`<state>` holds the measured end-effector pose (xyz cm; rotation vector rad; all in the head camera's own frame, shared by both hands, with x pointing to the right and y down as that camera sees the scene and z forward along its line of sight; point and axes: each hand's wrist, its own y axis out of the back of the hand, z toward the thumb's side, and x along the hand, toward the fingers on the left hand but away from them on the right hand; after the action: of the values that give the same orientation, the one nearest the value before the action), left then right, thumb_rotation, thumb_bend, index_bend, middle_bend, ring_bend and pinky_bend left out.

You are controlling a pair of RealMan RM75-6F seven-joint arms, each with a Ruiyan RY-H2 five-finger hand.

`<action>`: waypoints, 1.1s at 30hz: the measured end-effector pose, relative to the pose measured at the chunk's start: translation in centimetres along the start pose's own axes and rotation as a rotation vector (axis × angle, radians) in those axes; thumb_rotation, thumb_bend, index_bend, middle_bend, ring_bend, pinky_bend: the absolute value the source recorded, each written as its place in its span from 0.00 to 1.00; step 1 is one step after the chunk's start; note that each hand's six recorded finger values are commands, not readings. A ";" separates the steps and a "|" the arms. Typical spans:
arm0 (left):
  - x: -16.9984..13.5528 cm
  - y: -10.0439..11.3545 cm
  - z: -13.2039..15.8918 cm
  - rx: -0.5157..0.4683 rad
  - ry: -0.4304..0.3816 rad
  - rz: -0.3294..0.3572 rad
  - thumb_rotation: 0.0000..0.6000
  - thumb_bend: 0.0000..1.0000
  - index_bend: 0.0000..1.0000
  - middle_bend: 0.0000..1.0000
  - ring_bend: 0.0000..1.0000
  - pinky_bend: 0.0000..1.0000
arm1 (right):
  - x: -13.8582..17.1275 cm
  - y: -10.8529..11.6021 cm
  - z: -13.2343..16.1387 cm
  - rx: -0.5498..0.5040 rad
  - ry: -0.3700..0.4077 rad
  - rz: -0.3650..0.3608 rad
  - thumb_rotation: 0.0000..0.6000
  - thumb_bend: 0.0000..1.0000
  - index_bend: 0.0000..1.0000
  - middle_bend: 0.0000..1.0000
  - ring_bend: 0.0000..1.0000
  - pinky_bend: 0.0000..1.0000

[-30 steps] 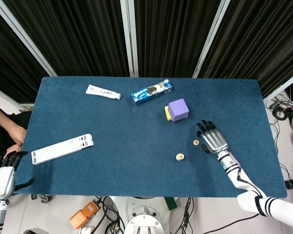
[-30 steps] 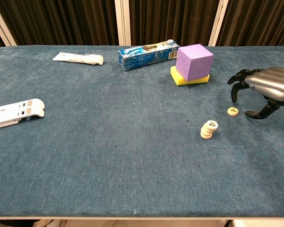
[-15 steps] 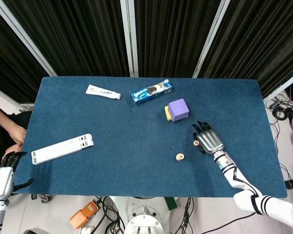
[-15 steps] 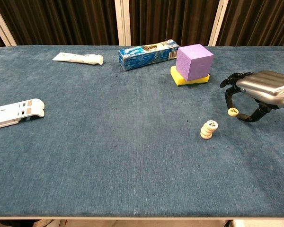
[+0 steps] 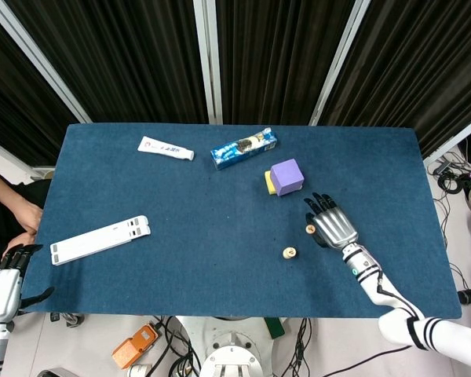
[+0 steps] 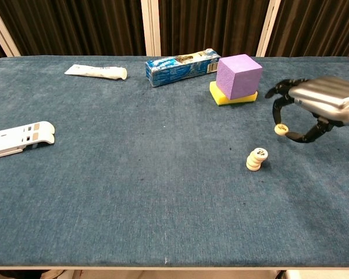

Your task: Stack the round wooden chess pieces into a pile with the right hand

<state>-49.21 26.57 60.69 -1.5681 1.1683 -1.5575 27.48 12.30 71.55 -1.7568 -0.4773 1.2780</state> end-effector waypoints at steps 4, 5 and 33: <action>0.0 0.0 0.2 -0.001 -0.003 -0.001 1.00 0.01 0.19 0.18 0.12 0.00 | 1.1 1.5 2.0 -0.006 0.069 -0.025 1.00 0.53 0.55 0.19 0.09 0.14; 0.0 0.0 0.2 -0.001 -0.003 -0.001 1.00 0.01 0.19 0.18 0.12 0.00 | 1.4 1.8 2.5 -0.007 0.088 -0.027 1.00 0.53 0.55 0.19 0.09 0.14; -0.2 -0.4 -0.3 -0.007 0.008 -0.007 1.00 0.01 0.19 0.18 0.12 0.00 | 2.6 1.1 6.3 0.069 0.196 0.007 1.00 0.53 0.45 0.19 0.09 0.14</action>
<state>-49.41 26.93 61.00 -1.5732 1.1749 -1.5671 22.64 16.26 68.74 -1.8046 -0.3119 1.1006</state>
